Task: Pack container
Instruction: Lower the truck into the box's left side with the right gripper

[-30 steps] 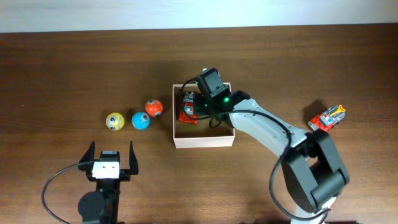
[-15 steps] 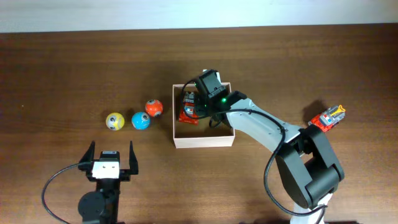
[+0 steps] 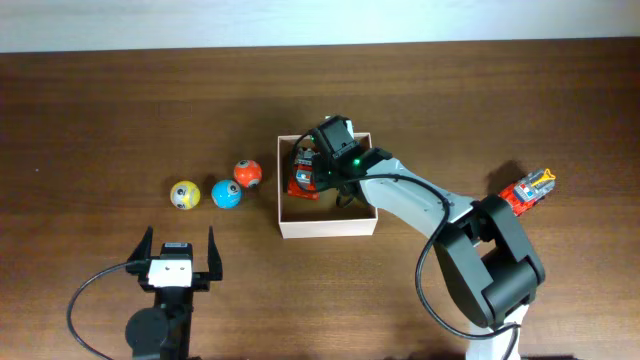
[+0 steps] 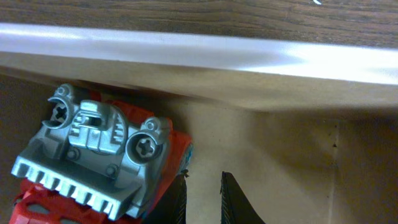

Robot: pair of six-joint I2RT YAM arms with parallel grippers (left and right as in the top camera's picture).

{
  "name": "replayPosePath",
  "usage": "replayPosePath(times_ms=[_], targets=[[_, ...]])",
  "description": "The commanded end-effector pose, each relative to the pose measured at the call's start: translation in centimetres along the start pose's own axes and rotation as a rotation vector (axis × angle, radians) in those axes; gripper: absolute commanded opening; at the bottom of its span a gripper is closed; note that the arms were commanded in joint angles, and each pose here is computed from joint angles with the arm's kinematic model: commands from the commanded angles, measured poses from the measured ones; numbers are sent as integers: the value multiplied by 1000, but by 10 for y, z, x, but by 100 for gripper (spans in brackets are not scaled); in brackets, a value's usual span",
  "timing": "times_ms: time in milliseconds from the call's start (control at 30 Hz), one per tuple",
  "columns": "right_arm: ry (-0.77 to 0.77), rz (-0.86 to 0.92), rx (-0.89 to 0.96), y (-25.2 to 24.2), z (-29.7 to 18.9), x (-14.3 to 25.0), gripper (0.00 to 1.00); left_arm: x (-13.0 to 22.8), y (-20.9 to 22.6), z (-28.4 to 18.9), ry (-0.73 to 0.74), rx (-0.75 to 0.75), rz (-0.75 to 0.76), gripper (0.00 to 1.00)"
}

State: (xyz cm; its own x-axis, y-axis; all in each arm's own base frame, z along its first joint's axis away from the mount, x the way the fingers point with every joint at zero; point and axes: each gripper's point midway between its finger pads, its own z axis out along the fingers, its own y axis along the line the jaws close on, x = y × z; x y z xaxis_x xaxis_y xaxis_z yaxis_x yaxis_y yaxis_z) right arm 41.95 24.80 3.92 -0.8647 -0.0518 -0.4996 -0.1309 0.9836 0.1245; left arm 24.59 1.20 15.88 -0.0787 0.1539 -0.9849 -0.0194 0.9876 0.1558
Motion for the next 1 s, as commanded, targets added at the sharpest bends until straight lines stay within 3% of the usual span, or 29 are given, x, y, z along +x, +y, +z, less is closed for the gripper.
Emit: replayPosePath(times_ms=[0,233,600,967], targets=[[-21,4,-35,8,-1,-9,14,1,-2,0,-4,11,13,99],[-14,-44,-156,30,-3,-10,14,1,-2,0,-4,11,13,99],[0,-40,-149,28,-2,-7,14,1,-2,0,-4,11,13,99],[65,71,-148,27,-3,6,14,1,-2,0,-4,11,13,99]])
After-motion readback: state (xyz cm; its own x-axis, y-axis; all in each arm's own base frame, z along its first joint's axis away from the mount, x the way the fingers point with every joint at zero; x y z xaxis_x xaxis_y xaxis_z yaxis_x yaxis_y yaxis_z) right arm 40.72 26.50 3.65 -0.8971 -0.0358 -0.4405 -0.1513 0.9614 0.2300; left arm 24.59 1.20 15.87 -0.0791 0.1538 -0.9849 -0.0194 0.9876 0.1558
